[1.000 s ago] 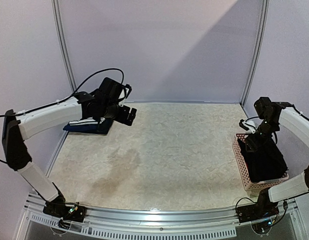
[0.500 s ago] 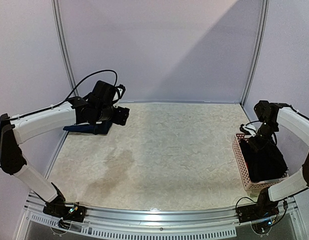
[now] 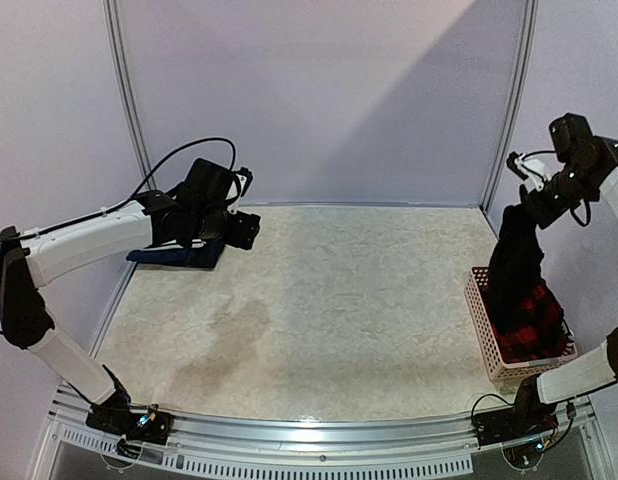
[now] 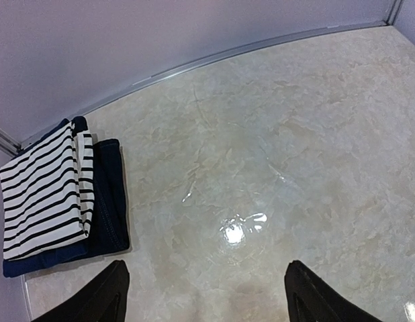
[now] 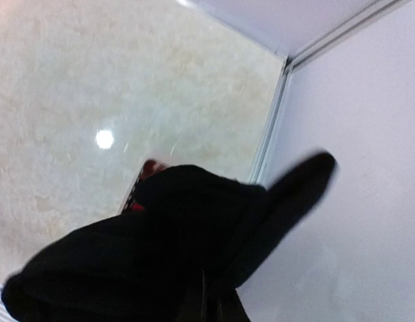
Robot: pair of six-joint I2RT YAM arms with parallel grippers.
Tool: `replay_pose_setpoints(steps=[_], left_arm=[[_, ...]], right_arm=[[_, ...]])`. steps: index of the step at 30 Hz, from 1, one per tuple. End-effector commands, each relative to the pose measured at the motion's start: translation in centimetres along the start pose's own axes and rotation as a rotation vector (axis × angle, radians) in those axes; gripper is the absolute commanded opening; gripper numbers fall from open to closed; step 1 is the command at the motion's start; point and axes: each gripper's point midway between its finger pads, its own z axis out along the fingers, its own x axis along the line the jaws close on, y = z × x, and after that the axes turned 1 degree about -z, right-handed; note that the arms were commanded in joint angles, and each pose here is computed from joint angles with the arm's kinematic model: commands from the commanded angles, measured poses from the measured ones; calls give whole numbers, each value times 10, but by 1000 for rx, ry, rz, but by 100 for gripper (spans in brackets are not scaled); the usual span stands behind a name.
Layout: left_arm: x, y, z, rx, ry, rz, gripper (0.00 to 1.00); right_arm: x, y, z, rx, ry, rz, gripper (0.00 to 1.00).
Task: Fold and stack the mixed laundry pile
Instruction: Pick up the crumpled T-shirt from the bin, then place the crumpled T-shirt at the corner of the board.
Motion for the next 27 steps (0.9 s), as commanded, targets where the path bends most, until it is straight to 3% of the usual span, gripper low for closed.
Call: replay_pose_setpoints(steps=[1, 4, 8, 13, 16, 20, 24, 27], left_arm=[[-2, 8, -4, -13, -17, 9, 81], [1, 8, -2, -13, 5, 30, 81], [5, 7, 1, -5, 33, 56, 81], [9, 6, 3, 1, 63, 83, 81], [13, 7, 4, 0, 82, 95, 81], [15, 6, 5, 6, 91, 99, 81], [10, 4, 9, 17, 68, 94, 81], [3, 0, 13, 36, 34, 99, 81]], right_arm=[[-4, 69, -57, -271, 82, -50, 0], [9, 114, -100, -432, 183, -101, 0], [64, 154, -121, -536, 332, -285, 0], [183, 143, -158, -609, 645, -641, 1], [208, 141, -159, -612, 705, -713, 0], [186, 165, -45, -438, 571, -562, 1], [178, 143, 76, -154, 544, -386, 14], [182, 119, 125, -42, 545, -302, 26]])
